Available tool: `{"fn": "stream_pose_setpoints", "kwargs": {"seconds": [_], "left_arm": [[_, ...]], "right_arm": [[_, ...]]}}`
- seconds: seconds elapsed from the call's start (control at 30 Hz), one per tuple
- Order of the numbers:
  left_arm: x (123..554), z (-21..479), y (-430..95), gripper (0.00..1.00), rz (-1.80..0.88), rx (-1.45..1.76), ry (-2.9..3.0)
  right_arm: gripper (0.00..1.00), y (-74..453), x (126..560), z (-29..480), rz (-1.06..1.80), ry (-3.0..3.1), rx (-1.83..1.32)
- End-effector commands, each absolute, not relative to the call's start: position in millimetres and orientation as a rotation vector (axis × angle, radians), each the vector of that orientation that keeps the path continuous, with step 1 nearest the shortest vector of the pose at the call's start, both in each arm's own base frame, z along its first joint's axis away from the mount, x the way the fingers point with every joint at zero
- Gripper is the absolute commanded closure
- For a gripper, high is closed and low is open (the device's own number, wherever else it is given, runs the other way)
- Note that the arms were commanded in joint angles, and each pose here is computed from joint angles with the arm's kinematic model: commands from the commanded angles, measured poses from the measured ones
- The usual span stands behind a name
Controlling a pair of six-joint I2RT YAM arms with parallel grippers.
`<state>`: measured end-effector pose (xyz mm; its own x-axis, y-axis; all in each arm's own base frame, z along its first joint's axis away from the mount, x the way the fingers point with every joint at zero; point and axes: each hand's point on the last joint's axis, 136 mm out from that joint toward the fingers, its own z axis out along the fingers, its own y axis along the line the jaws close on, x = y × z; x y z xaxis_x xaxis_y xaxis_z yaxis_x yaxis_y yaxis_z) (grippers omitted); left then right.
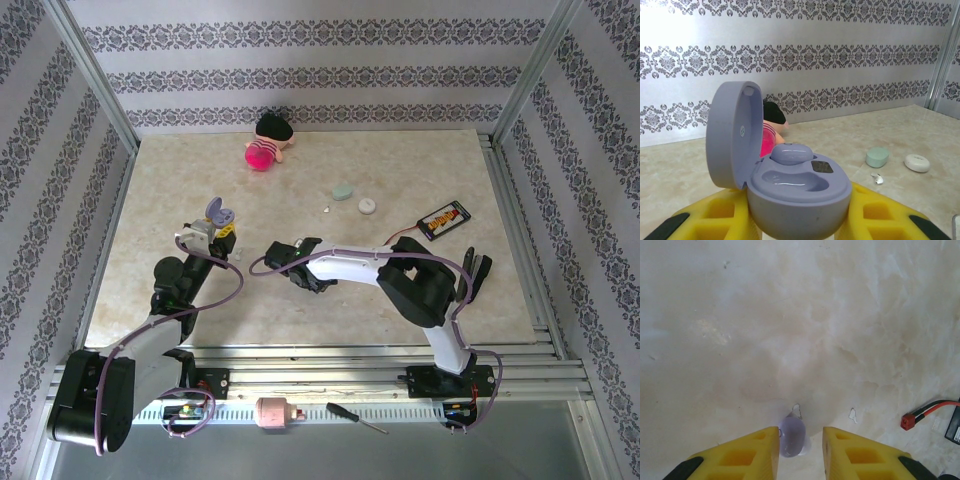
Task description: Insert the wireless bluetooth earbuds into the charging case
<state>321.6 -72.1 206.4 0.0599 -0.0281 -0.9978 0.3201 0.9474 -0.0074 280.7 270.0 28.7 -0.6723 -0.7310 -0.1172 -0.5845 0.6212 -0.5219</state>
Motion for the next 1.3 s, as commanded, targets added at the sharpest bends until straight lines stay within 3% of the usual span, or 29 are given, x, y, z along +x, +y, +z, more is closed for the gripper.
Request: {"fn": "stream_pose_setpoints", "kwargs": {"seconds": [0.0,0.5,0.9,1.1,1.27], "left_arm": [[323.5,213.7,-69.9,0.77,-0.265,0.240,1.470],[323.0,210.6,-70.4,0.77,-0.277,0.236,1.471],[321.5,211.2,-73.7,0.77,-0.292,0.250,1.466],[319.1,210.0,-82.9,0.77,-0.319,0.310,1.452],[314.8,211.4,-101.3,0.77,-0.397,0.406,1.413]], "right_arm": [[0.71,268.4,279.4,25.9,-0.702,2.518,-1.102],[0.72,257.9,276.7,16.6,-0.760,2.531,-1.119],[0.82,253.6,279.7,11.2,-0.770,2.545,-1.122],[0.84,263.0,280.0,40.1,-0.606,2.543,-1.027],[0.84,276.9,275.5,79.0,-0.247,2.579,-0.877]]}}
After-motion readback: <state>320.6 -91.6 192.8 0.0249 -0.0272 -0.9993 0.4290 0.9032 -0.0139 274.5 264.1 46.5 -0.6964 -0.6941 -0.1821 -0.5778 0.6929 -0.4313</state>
